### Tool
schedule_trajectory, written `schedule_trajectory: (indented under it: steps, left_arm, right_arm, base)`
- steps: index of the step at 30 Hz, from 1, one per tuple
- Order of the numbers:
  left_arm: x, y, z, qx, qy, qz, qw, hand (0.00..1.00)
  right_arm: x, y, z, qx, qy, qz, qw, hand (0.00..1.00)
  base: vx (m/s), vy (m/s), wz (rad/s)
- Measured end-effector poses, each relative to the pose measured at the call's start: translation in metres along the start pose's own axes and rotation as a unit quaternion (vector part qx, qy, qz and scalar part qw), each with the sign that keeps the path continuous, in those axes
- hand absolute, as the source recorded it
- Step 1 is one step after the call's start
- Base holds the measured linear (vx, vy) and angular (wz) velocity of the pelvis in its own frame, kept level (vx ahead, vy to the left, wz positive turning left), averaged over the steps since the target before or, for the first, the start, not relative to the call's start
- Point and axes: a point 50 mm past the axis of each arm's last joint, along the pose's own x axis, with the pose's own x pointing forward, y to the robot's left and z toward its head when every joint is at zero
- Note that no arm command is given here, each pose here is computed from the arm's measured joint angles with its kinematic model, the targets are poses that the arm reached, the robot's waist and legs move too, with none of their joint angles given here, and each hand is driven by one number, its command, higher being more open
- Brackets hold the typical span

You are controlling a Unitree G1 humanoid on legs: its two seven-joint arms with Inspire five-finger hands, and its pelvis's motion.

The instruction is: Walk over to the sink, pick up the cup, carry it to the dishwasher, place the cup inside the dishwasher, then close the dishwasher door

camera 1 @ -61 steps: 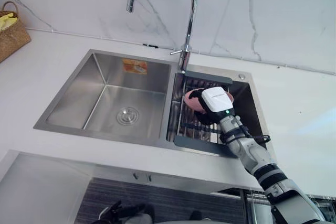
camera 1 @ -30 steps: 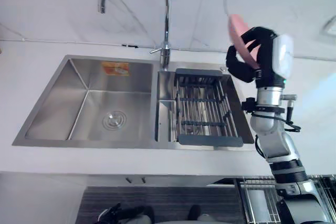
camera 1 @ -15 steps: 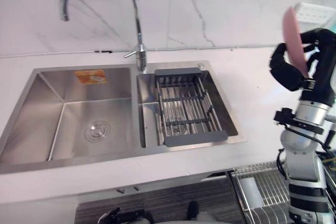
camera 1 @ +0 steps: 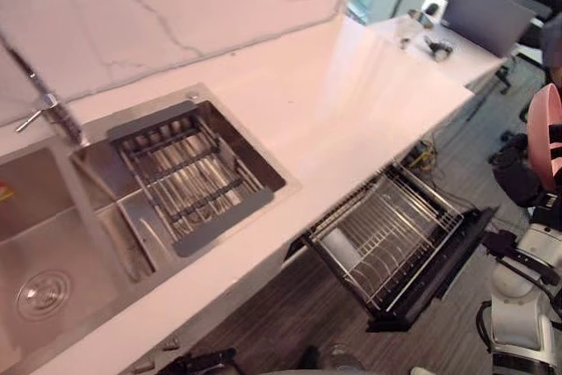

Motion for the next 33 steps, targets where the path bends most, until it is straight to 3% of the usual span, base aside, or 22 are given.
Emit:
schedule_trajectory:
  steps: [11,19,24,33]
  left_arm:
    - [0.001,-0.021,-0.002,-0.033,-0.004,-0.02,0.999,1.0]
    - [0.0,-0.035,-0.001,-0.035,-0.013,-0.058,0.998,1.0]
    - [-0.001,-0.038,0.002,-0.009,-0.018,-0.069,0.997,1.0]
    - [-0.001,-0.056,0.019,-0.006,-0.051,-0.111,0.993,1.0]
  right_arm:
    - [-0.039,0.017,-0.029,-0.06,0.034,0.136,0.988,0.0]
    - [-0.064,0.05,-0.037,-0.069,0.048,0.245,0.966,0.0]
    - [-0.053,0.065,-0.049,-0.1,0.068,0.261,0.958,0.0]
    - [-0.003,0.072,-0.058,-0.173,0.078,0.206,0.96,0.0]
  base:
    - [-0.09,-0.057,-0.01]
    - [-0.03,0.095,0.25]
    - [0.0,0.083,0.28]
    - [-0.01,0.054,0.2]
